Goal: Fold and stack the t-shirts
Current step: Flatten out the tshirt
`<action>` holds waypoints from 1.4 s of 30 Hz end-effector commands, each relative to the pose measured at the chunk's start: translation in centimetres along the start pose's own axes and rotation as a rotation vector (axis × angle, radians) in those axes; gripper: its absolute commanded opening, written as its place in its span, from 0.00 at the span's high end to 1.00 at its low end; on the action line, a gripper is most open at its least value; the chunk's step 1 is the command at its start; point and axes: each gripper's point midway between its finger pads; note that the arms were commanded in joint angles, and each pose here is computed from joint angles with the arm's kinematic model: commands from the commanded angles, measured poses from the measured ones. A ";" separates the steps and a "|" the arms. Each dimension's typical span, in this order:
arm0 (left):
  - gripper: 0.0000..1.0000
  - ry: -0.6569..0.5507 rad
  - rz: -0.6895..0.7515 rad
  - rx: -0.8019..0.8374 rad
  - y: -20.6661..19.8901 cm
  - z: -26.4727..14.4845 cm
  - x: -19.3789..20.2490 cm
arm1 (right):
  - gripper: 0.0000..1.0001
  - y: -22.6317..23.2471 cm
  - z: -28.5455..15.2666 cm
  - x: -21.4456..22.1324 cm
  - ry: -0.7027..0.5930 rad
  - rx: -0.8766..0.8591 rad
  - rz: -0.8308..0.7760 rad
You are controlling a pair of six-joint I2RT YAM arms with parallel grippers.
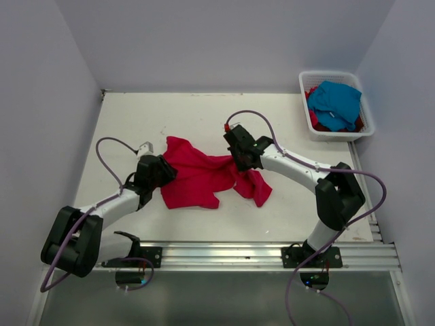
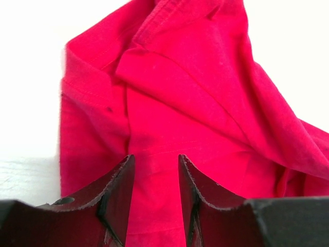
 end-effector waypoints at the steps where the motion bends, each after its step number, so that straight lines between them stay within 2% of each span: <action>1: 0.57 -0.056 -0.026 -0.025 -0.4 -0.3 -1.8 | 1.00 -0.3 0.3 -0.2 -0.009 0.015 0.017; 14: 0.62 0.003 -0.038 -0.097 1.7 0.4 0.1 | 1.00 -0.3 0.3 -0.3 -0.008 0.016 0.018; 25: 0.62 -0.007 -0.059 0.032 -0.4 0.8 0.1 | 1.00 -0.4 0.3 0.1 -0.001 0.022 0.014; 42: 0.64 -0.007 -0.055 0.094 -2.3 0.1 -0.7 | 1.00 -0.2 0.8 0.2 0.006 0.020 0.010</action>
Point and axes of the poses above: each gripper's point midway between its finger pads, its own z axis out along the fingers, its own y axis along the line the jaws close on, x = y × z, and after that the axes turned 6 degrees about -z, right-handed
